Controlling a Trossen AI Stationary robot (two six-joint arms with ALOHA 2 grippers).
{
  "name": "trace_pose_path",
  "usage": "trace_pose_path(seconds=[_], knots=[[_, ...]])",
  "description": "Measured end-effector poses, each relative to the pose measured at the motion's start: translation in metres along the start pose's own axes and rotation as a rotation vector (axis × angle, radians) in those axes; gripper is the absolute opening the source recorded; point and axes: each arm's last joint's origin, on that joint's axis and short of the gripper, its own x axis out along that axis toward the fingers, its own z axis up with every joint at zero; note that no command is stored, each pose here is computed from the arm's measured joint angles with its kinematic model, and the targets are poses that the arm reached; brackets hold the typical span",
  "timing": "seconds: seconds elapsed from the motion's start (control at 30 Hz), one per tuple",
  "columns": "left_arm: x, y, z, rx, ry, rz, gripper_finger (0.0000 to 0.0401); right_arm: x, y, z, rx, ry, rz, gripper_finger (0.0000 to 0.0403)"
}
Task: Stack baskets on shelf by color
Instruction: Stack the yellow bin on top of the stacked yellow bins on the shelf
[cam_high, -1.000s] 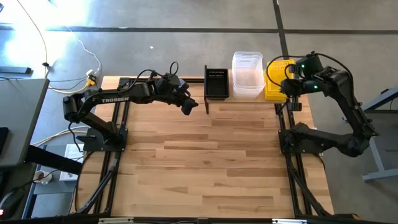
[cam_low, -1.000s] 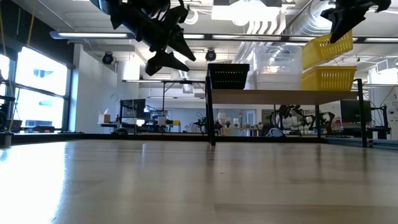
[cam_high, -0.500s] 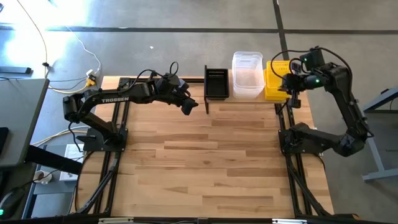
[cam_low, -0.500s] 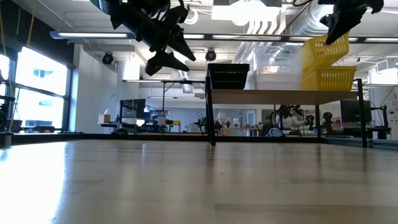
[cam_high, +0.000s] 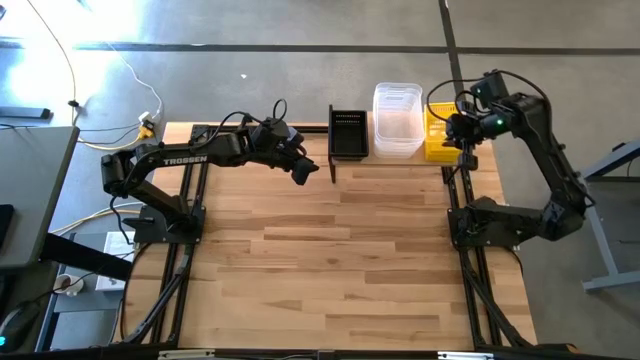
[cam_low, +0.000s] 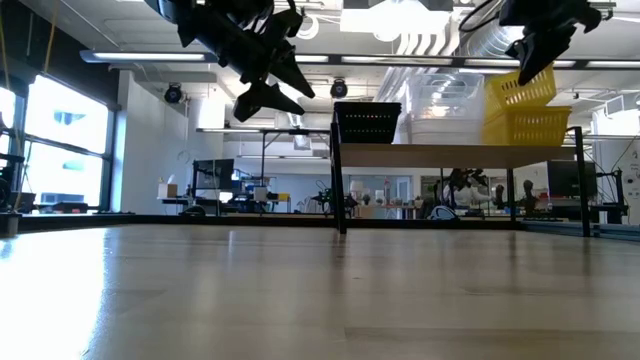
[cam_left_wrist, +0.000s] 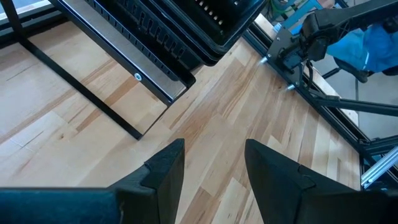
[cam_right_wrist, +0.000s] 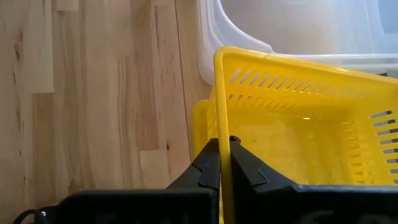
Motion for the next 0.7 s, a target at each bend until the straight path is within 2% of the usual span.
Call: trace_pose_path(seconds=[0.43, 0.7], knots=[[0.0, 0.0, 0.0, 0.0, 0.0, 0.0, 0.0158, 0.0014, -0.001, -0.002, 0.018, 0.062, -0.012, 0.0], [0.0, -0.0001, -0.0001, 0.0, 0.002, -0.002, 0.0158, 0.0014, -0.004, 0.0, 0.067, 0.036, -0.04, 0.0]])
